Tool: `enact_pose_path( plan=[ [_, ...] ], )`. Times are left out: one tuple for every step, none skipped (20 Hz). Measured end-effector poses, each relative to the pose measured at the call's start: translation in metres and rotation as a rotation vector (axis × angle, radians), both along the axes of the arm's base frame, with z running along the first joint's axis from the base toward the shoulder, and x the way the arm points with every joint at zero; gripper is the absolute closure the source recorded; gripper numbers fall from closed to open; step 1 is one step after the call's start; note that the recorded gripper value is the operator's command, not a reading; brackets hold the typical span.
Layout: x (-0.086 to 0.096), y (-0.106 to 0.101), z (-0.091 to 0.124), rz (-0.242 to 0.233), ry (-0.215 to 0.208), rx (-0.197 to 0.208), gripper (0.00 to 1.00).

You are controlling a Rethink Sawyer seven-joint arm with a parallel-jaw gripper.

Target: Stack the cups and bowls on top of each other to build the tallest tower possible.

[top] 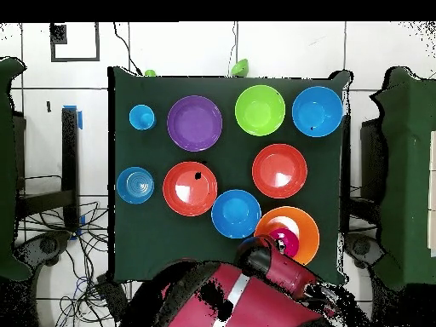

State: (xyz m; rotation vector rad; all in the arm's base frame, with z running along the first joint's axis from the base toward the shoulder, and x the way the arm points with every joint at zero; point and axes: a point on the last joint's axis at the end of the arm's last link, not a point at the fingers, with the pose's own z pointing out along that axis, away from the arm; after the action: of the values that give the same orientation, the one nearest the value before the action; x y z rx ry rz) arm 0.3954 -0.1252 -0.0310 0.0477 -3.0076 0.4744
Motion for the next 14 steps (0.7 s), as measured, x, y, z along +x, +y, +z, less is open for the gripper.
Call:
enact_pose_path(
  plan=[
    [0.001,0.000,0.002,0.011,0.000,-0.012,0.00],
    [0.002,-0.001,0.003,0.015,0.000,-0.017,0.00],
    [0.004,-0.002,0.006,0.028,-0.002,-0.035,0.00],
    [0.005,-0.003,0.008,0.032,-0.004,-0.040,0.00],
    [0.006,-0.003,0.009,0.036,-0.005,-0.045,0.00],
    [0.007,-0.003,0.011,0.039,-0.005,-0.050,0.00],
    [0.011,-0.004,0.020,0.049,-0.003,-0.067,0.00],
    [0.012,-0.004,0.023,0.050,-0.001,-0.070,0.00],
    [0.014,-0.004,0.031,0.048,0.011,-0.075,0.00],
    [0.016,-0.004,0.040,0.047,0.022,-0.079,0.00],
    [0.018,-0.004,0.045,0.045,0.031,-0.080,0.00],
    [0.019,-0.003,0.051,0.042,0.042,-0.080,0.00],
    [0.021,-0.003,0.061,0.035,0.060,-0.080,0.00],
    [0.024,-0.002,0.073,0.024,0.084,-0.078,0.00]
  ],
)
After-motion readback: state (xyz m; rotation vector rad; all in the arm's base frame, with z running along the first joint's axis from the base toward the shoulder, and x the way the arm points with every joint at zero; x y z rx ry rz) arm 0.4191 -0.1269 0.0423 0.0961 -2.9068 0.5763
